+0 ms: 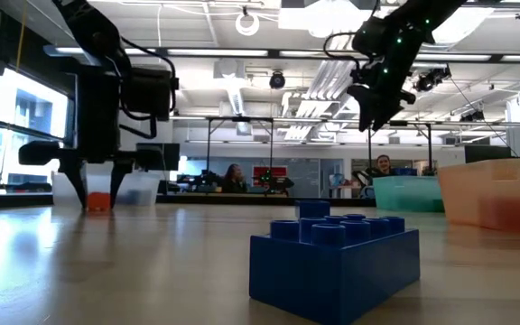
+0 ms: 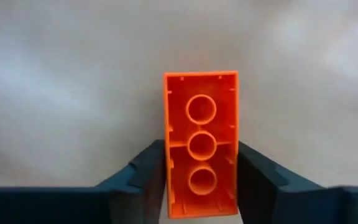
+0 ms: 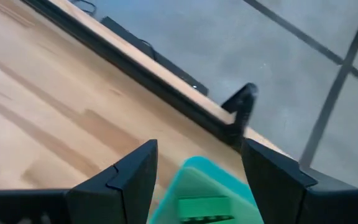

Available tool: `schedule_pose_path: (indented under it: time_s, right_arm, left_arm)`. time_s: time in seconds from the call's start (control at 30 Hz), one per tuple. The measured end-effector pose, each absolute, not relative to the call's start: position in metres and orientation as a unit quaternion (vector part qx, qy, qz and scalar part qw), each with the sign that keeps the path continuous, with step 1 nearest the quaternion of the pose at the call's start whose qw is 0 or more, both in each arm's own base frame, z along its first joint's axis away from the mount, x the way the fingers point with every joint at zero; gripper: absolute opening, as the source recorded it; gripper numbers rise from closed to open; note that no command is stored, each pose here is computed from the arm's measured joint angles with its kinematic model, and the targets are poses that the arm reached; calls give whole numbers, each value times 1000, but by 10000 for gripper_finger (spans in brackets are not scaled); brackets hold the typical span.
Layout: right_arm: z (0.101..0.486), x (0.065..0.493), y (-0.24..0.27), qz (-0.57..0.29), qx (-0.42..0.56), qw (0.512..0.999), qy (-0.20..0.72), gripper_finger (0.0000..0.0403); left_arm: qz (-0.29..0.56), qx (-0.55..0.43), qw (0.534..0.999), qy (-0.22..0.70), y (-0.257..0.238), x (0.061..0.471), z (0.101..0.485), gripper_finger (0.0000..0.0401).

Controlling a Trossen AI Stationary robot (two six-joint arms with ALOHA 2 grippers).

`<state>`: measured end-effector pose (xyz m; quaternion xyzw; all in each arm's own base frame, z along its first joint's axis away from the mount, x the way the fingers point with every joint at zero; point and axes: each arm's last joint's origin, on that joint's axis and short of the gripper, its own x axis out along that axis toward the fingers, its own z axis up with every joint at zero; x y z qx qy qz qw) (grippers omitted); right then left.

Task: Sort & place blocks by color
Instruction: Put the orange game piece into the orange bin

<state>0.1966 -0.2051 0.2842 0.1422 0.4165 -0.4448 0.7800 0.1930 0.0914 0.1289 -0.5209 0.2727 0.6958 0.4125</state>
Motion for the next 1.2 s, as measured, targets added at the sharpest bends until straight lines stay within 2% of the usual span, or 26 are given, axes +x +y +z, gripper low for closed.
schedule_pose_path:
  time_s: [0.1, 0.23, 0.43, 0.73, 0.87, 1.2]
  right_arm:
    - [284, 203, -199, -444, 158, 783, 407, 220]
    - [284, 212, -189, -437, 172, 788, 398, 220]
    - [284, 228, -169, -389, 203, 810, 389, 220]
    - [287, 251, -142, -315, 256, 840, 359, 220]
    - [291, 264, -128, -269, 267, 863, 334, 220]
    - [311, 296, -87, -135, 242, 930, 241, 220]
  left_arm:
    - [694, -481, 446, 296, 93, 192, 129, 107]
    - [672, -463, 475, 329, 95, 193, 129, 107]
    - [581, -446, 570, 374, 98, 207, 131, 107]
    - [352, -447, 738, 363, 103, 242, 143, 108]
    - [235, -444, 796, 337, 104, 254, 152, 108]
    - [-55, -441, 864, 237, 99, 275, 184, 109]
